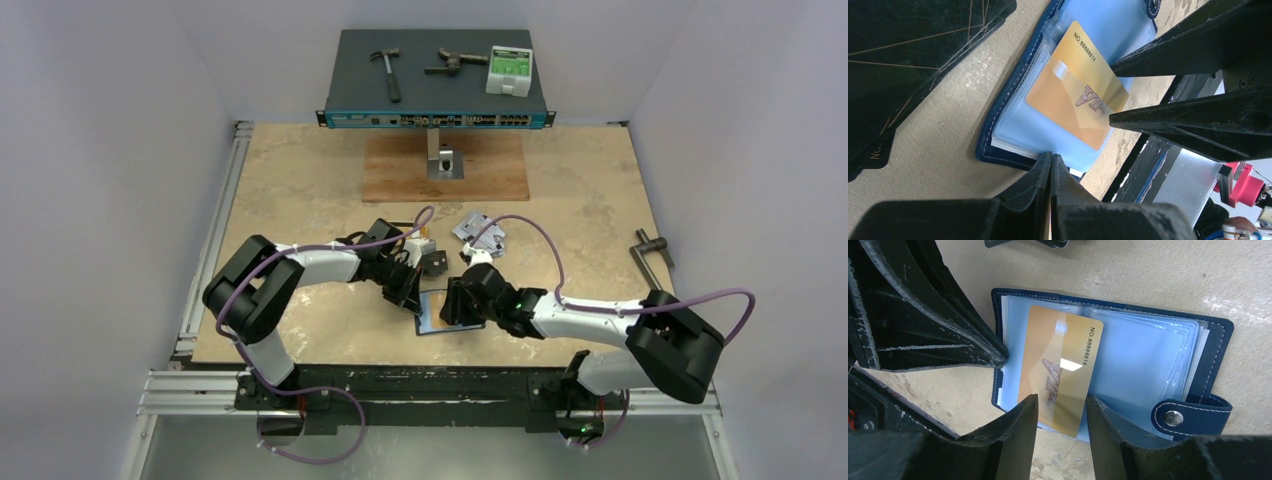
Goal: Put the credit cards into the card holder
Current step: Insert the credit card into the card holder.
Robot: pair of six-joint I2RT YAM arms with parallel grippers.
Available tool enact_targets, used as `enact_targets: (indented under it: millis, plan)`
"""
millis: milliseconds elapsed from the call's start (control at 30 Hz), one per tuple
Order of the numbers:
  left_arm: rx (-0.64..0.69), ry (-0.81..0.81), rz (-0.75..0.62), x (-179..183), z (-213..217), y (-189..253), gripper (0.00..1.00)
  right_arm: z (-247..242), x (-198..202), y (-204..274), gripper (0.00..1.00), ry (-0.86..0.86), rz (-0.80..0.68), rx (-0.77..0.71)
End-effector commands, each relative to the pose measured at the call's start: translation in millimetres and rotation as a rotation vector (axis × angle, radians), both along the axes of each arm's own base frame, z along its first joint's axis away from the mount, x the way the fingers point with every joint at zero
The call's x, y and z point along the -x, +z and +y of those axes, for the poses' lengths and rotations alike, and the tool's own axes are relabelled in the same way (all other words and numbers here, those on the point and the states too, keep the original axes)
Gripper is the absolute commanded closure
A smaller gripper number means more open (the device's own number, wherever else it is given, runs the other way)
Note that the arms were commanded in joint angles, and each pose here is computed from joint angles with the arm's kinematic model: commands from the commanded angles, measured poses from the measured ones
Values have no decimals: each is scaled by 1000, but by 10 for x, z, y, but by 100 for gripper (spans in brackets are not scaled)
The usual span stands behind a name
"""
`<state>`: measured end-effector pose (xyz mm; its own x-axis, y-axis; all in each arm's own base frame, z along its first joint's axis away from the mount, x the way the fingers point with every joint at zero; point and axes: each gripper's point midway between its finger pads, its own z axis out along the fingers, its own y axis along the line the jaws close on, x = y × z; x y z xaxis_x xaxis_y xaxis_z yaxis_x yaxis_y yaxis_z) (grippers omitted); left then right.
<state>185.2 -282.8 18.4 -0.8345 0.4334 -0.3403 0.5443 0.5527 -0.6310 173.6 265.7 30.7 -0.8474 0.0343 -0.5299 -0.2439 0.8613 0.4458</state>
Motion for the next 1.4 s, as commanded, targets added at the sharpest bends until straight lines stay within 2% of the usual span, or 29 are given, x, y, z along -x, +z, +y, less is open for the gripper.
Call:
enact_targets:
  millis: [0, 300, 533, 900, 1067, 1367]
  plan:
    - [33, -19, -54, -34, -19, 106, 100, 200, -63, 112, 59, 11, -14, -55]
    - [35, -20, -50, -27, -17, 108, 100, 361, -82, 142, 60, 28, -9, -103]
    - [35, -21, -51, -31, -11, 123, 100, 219, -34, 307, 59, 18, -27, -92]
    - [57, -63, -84, -86, 35, 303, 100, -131, 129, -102, 57, -30, 26, 7]
    - [46, -115, -118, -100, 71, 313, 100, -122, 19, 66, 53, -48, -17, 15]
    - [3, -111, -148, -130, 123, 229, 100, 135, -165, 304, 53, -15, -69, -21]
